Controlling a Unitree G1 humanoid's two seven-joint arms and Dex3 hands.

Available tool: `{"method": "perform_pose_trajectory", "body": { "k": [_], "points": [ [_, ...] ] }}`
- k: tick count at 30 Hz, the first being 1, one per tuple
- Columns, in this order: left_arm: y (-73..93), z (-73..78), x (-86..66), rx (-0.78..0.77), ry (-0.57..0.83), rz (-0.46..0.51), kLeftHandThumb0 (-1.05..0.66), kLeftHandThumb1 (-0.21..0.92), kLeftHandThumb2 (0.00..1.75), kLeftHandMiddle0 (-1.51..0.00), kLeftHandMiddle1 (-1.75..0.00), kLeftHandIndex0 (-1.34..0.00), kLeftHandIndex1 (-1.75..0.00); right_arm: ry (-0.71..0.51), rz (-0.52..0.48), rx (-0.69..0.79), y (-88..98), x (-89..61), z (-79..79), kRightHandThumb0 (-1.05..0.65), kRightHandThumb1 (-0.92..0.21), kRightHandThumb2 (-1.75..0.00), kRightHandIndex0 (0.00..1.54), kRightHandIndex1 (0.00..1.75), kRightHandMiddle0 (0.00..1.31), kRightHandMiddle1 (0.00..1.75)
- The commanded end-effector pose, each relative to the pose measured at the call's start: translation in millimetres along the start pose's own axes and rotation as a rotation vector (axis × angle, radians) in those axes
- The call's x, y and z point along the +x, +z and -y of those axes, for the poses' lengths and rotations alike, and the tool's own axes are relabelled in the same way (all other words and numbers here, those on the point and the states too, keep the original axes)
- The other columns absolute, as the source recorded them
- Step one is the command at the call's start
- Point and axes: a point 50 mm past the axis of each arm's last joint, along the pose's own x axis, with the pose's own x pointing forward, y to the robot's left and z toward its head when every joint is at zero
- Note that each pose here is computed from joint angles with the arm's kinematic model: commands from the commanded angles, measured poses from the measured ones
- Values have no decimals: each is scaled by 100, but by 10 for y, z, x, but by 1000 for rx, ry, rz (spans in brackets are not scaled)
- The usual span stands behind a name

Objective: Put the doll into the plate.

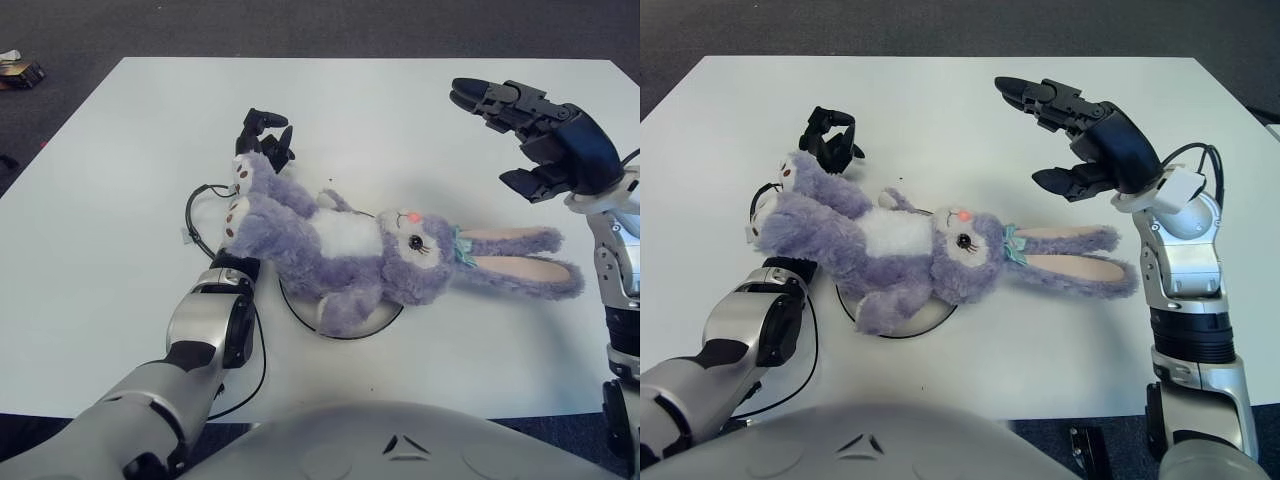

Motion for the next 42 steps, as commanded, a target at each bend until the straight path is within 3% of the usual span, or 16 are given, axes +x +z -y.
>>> {"method": "perform_pose_trajectory", "body": {
  "k": [1,4,7,11,18,27,33,42],
  "points": [
    [-14,-34,-20,-1,0,2,-35,92,31,-85,-167,-43,-151,-29,-8,10,0,-18,35,-25,-92,-23,40,1,48,6],
    [-14,-34,-20,-1,0,2,-35,92,31,-85,-166,-43,-151,-29,-9,11,1,-18,36,-25,-92,-23,40,1,48,6],
    [-32,-58,-38,-4,-6,-1,-35,92,31,-85,-166,-43,-151,-124,-23,45,-81,-42,92,-25,-92,-23,44,3,50,7],
    [-35,-66,-44,-6,-11,-1,-35,92,31,-85,-166,-43,-151,-192,-42,-15,-104,-52,140,-24,-92,-23,49,4,53,7],
    [-35,-70,-44,-8,-12,-1,-35,92,31,-86,-165,-43,-151,-205,-44,-29,-107,-49,139,-24,-92,-23,51,4,53,7],
    [-31,-65,-49,-26,-40,2,-35,92,30,-86,-164,-43,-151,-352,-133,-46,-286,-145,261,-24,-92,-22,68,5,58,7],
    [-29,-50,-53,-44,-49,5,-35,92,30,-87,-164,-43,-151,-473,-212,-7,-530,-228,322,-25,-92,-22,78,8,66,10],
    [-24,-46,-54,-66,-54,8,-35,92,29,-87,-162,-44,-150,-546,-262,6,-656,-261,332,-25,-92,-22,85,9,68,12]
  ]
}}
